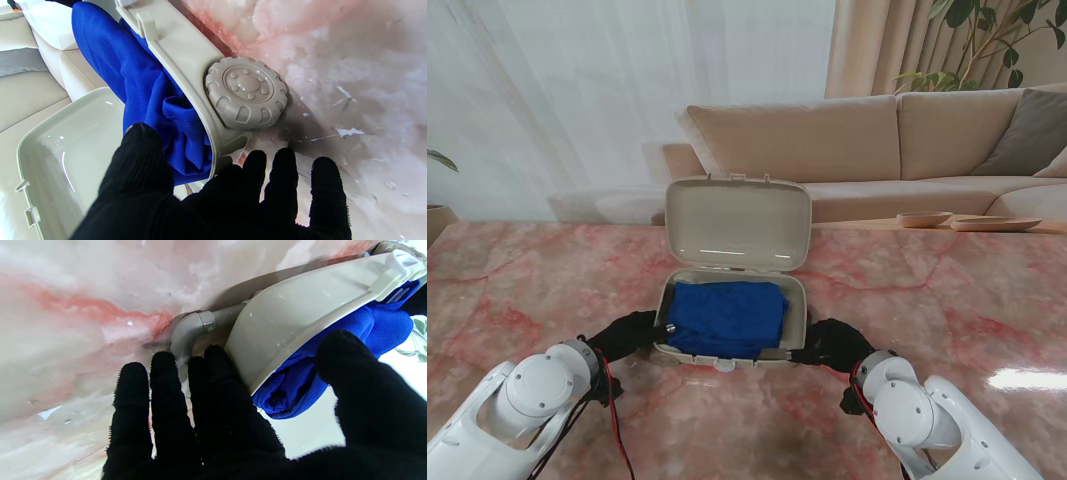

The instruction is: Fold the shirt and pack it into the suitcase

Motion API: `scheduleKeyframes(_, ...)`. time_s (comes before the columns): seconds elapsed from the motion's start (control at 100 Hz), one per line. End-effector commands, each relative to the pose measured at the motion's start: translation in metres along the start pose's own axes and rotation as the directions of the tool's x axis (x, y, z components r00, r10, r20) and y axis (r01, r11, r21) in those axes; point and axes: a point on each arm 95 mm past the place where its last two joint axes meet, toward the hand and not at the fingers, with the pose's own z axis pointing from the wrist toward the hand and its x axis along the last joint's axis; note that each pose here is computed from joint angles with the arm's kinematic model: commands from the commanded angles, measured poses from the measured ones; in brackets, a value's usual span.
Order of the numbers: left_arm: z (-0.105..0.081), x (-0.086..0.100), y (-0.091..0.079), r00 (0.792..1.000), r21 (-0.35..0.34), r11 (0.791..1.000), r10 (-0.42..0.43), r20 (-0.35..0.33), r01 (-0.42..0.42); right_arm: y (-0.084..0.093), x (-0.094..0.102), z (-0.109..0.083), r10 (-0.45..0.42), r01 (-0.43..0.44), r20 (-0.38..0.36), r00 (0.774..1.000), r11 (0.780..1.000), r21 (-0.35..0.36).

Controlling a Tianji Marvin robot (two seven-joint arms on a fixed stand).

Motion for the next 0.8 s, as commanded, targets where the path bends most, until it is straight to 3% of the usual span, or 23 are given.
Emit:
scheduleKeyframes(0.0,-0.002,-0.005,0.020,1.000,-0.052,0.999,-0.004,0.005,0.004,-0.013,0.008,-0.005,0.021,-0.020,-0.029,0.999,0.999,0.042)
scheduleKeyframes(0.3,-0.006,-0.007,0.025,1.000,-0.057,0.998,0.005,0.004,-0.005,-0.015,0.008,-0.016,0.022,-0.020,-0.045,0.999,0.999,0.050)
scheduleKeyframes(0.79,-0.016,-0.003,0.016,0.999,-0.008,0.999,0.040,0.002,-0.040,-0.006,0.000,-0.018,0.097,-0.098,0.029,0.995,0.995,0.012)
